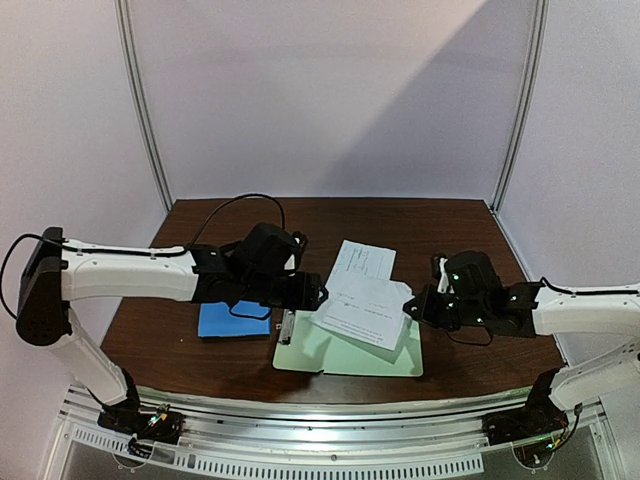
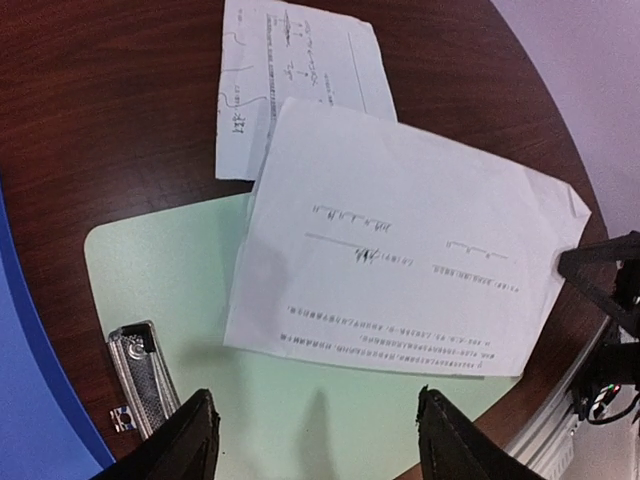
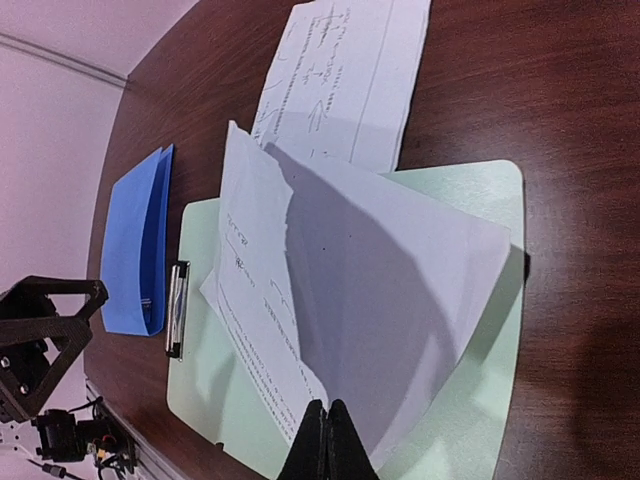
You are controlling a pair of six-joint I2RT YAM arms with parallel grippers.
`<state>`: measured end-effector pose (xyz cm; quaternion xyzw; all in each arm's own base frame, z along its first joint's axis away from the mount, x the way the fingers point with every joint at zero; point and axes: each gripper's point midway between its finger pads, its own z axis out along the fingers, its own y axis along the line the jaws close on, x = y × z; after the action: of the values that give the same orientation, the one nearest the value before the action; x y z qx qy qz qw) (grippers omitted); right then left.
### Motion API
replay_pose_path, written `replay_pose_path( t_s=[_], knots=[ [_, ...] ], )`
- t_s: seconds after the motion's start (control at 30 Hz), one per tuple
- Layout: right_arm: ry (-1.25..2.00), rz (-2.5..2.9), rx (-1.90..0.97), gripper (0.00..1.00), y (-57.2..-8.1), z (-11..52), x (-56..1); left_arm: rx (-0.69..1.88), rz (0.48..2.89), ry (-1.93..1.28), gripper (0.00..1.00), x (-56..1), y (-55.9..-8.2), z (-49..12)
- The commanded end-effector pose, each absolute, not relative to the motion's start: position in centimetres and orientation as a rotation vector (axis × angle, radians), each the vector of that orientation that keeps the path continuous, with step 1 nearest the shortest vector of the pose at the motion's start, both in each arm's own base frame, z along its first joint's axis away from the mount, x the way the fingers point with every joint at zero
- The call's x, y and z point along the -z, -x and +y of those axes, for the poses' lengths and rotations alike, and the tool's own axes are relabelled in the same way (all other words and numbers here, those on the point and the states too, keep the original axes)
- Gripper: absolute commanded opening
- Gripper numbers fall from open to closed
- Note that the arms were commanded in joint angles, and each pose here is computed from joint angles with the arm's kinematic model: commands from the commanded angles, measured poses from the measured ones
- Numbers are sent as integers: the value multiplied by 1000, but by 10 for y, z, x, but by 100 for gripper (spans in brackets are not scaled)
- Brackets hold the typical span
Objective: Put the files into the folder
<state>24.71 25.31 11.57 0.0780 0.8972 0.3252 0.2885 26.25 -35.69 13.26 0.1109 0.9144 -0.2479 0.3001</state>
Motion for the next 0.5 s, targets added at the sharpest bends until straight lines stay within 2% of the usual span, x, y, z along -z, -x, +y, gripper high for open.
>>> replay_pose_path(
  t_s=[0.0, 0.13, 0.27, 0.47],
  knots=[
    [-419, 2352, -806, 0, -251, 226, -109, 705, 2447, -281, 66, -118, -257, -363],
    [-540, 2353, -801, 0, -243, 212, -97, 725, 2465, -223, 59, -107, -263, -368],
    [-607, 2377, -788, 0, -236, 205, -83, 782, 2490, -146, 46, -91, -270, -376],
    [-661, 2408, -749, 0, -228, 194, -61, 804, 2540, -47, 39, -63, -280, -383]
  ],
)
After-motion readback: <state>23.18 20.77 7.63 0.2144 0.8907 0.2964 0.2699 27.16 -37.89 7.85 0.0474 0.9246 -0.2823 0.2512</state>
